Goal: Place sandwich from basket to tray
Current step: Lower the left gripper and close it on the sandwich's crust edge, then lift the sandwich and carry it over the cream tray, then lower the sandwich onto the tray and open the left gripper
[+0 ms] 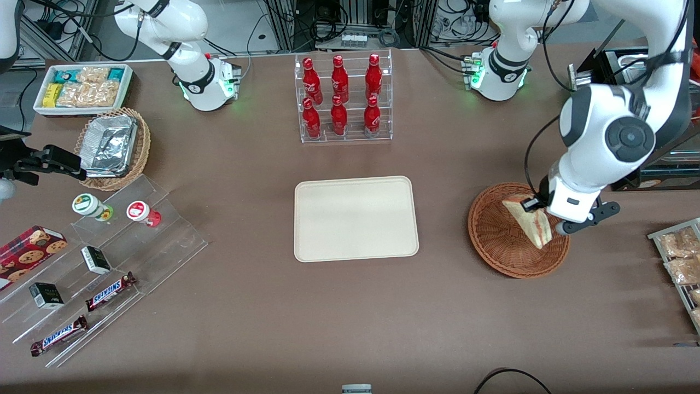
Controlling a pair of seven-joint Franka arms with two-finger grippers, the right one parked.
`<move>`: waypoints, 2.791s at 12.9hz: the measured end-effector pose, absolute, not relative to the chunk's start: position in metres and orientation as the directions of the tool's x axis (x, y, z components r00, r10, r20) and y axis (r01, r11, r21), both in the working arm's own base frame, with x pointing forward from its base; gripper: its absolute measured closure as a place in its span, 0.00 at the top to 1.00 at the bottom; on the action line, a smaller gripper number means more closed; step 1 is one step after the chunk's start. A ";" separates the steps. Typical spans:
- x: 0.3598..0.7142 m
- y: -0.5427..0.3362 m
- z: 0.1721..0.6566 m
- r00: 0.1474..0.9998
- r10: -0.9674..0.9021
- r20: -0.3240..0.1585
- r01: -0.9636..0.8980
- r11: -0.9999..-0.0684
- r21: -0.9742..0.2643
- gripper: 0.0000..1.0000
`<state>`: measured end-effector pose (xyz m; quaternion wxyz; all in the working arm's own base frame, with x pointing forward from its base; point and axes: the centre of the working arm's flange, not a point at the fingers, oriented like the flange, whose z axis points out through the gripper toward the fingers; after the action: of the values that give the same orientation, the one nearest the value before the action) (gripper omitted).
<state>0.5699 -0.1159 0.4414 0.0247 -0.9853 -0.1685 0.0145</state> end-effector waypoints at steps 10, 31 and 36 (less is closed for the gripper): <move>0.538 -0.383 0.403 0.997 -0.030 -0.071 -0.028 -0.999 0.019 0.14; 0.483 -0.510 0.260 0.998 -0.019 -0.057 -0.018 -1.000 0.021 0.25; 0.496 -0.510 0.288 1.000 -0.005 -0.024 -0.004 -0.999 0.037 0.79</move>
<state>0.4957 -0.5101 0.2878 -0.0186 -0.9998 0.0024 0.0119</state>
